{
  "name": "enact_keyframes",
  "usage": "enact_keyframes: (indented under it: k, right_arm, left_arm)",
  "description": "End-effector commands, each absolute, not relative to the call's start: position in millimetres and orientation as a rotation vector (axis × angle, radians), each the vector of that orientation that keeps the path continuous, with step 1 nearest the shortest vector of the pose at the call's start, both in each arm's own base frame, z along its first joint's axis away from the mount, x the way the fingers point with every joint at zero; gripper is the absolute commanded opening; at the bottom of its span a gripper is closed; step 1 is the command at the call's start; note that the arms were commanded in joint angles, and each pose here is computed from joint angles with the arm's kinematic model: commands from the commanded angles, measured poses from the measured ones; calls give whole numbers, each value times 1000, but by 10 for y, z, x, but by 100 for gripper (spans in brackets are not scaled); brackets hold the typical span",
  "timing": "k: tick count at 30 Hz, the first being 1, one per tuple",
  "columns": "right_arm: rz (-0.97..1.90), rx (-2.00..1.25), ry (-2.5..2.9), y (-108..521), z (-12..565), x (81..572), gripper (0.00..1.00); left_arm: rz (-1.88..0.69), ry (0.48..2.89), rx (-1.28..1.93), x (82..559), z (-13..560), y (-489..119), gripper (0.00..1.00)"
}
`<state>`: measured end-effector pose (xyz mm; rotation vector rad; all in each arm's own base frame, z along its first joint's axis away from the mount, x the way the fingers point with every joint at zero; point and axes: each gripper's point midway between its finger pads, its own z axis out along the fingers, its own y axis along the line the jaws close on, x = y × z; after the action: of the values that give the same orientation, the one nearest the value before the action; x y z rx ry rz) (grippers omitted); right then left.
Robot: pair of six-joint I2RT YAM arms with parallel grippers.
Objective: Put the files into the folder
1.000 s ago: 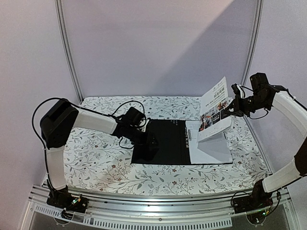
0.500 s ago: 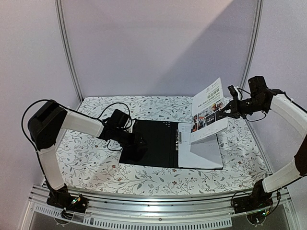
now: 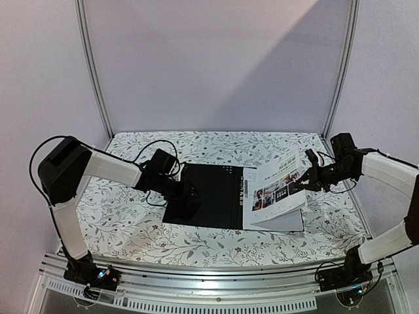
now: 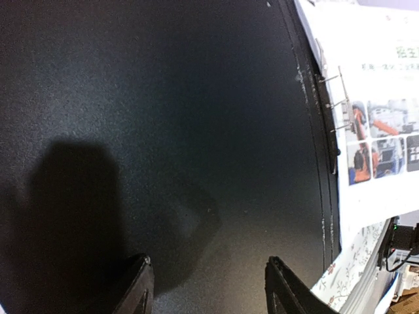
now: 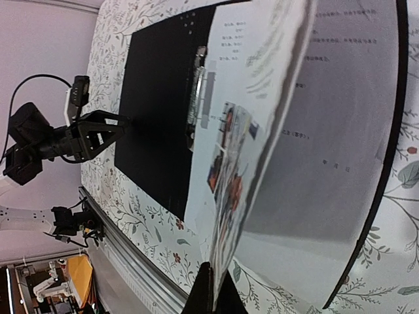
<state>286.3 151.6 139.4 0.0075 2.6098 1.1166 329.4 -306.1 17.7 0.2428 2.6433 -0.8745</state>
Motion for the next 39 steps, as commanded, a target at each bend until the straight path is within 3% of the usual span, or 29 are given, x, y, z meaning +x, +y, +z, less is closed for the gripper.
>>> enact_keyframes:
  k: [1, 39]
  right_arm:
    - [1041, 28, 2615, 1451, 1250, 2864, 0]
    - [1068, 86, 2746, 1533, 656, 2832, 0]
  left_arm:
    - [-577, 3028, 130, 2670, -641, -2444, 59]
    - [-579, 3031, 152, 2680, -651, -2461, 60]
